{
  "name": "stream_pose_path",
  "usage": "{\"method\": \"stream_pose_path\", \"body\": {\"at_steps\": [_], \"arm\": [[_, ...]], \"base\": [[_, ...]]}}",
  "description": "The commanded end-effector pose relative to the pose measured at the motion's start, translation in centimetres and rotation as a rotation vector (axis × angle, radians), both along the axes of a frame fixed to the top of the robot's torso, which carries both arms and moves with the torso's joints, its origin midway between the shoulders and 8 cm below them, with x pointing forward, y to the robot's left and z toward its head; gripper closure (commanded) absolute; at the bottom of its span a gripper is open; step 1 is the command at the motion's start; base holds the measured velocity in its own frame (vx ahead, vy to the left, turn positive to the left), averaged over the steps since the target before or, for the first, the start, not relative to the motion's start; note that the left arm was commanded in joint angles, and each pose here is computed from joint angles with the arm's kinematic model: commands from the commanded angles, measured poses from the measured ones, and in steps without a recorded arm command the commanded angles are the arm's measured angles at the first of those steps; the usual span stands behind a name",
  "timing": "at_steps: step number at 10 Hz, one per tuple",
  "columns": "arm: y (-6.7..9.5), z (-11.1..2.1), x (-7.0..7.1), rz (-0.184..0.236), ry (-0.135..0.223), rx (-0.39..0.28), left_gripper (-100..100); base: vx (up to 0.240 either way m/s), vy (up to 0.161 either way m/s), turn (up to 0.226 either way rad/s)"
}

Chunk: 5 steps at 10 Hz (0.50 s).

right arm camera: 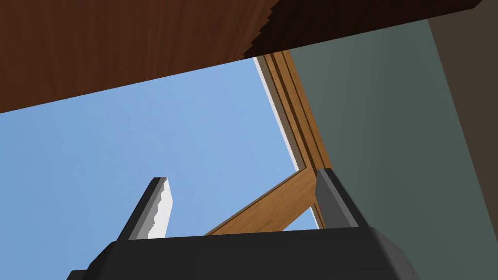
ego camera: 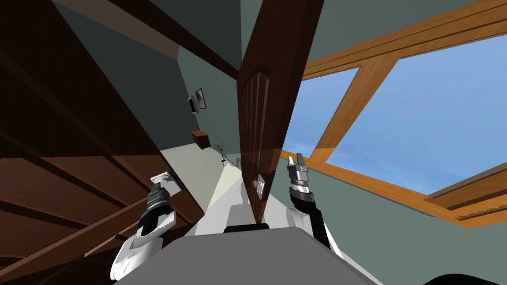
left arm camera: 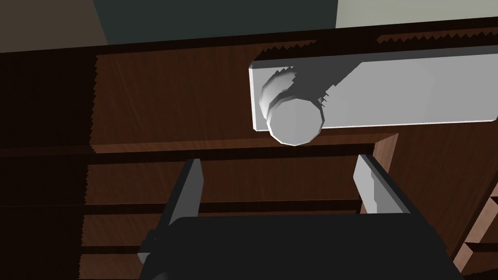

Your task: Pull the door open

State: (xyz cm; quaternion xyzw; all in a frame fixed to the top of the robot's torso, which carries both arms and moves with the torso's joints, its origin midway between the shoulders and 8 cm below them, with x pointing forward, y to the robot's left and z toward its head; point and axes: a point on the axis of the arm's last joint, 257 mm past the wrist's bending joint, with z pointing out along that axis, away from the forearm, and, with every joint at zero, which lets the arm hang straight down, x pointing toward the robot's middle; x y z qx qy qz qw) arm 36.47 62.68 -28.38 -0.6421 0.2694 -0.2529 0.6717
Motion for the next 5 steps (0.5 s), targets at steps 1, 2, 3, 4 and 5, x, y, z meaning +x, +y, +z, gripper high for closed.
{"method": "stream_pose_path", "body": {"at_steps": [1,2,3,4,5], "arm": [[1.9,0.1,-1.4,0.034,-0.003,-0.002,-100],[2.4,-0.1,-2.0,0.050,-0.004,-0.007,-100],[2.9,-0.3,-2.5,0.064,-0.004,-0.013,-100],[2.9,-0.3,-2.5,0.064,-0.004,-0.013,-100],[2.9,-0.3,-2.5,0.064,-0.004,-0.013,-100]], "base": [[0.023,0.133,-0.252],[0.012,0.099,-0.171],[0.025,0.069,-0.178],[0.009,0.042,-0.089],[-0.013,0.007,0.034]]}}
